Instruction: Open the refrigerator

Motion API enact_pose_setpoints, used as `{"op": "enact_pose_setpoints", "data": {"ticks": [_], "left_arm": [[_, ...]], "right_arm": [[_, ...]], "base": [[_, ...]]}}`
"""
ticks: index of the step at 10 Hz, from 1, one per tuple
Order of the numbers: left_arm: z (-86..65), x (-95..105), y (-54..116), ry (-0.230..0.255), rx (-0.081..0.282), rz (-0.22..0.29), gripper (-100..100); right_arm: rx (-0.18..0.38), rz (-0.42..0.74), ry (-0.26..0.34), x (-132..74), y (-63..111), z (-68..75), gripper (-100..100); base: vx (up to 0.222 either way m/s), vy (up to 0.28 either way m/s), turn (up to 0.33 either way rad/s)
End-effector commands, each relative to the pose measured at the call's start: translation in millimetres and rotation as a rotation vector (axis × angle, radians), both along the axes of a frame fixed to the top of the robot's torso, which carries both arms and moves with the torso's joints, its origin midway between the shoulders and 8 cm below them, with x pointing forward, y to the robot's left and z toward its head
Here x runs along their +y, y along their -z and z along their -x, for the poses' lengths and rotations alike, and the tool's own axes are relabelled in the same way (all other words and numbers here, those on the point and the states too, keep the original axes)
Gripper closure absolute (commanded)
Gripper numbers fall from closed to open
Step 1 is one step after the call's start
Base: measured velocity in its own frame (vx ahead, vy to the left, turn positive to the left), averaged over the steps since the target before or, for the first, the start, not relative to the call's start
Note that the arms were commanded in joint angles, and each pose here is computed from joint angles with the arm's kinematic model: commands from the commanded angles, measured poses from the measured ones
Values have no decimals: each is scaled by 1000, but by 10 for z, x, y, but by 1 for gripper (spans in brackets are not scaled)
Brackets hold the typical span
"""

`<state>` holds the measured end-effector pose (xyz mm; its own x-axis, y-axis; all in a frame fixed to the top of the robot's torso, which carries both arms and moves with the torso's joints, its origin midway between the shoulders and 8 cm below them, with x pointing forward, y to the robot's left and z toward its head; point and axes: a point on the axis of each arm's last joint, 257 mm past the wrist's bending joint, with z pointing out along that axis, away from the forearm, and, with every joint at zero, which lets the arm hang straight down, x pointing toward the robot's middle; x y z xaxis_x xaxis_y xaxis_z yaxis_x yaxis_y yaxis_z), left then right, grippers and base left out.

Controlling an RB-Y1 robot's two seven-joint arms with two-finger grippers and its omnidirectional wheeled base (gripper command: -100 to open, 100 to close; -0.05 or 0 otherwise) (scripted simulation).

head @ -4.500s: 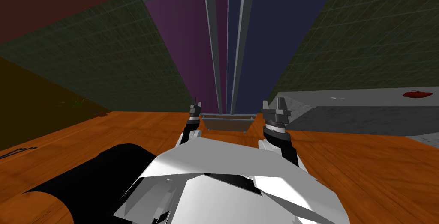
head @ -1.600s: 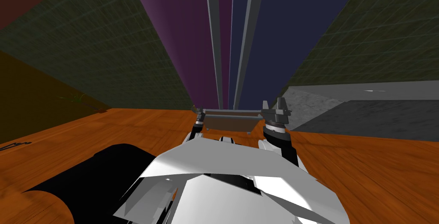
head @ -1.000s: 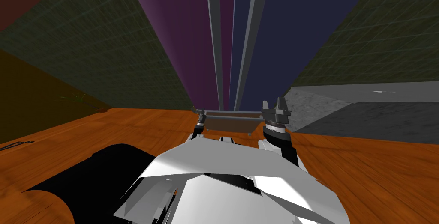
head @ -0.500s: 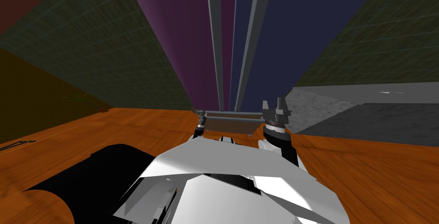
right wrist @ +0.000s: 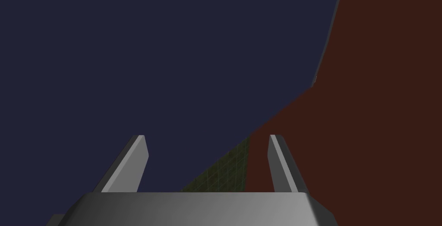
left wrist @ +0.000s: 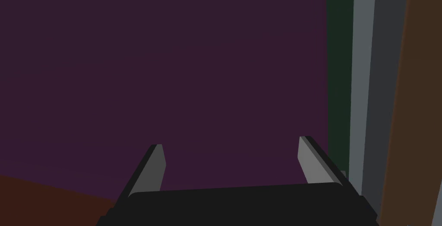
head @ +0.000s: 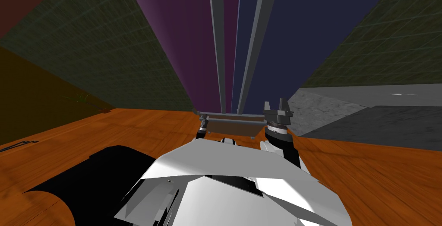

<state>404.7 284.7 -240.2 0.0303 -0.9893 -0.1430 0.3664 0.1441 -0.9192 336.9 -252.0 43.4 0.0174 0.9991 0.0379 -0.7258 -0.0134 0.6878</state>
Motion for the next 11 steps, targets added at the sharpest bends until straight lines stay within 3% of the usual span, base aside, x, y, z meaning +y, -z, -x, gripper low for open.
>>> {"op": "enact_pose_setpoints", "data": {"ticks": [1,11], "left_arm": [[33,-2,220,1,29,6,-100],[196,-25,896,1,124,32,-100]], "right_arm": [[0,0,0,0,0,0,0],[0,0,0,0,0,0,0]], "base": [[36,7,17],[34,5,12]]}}
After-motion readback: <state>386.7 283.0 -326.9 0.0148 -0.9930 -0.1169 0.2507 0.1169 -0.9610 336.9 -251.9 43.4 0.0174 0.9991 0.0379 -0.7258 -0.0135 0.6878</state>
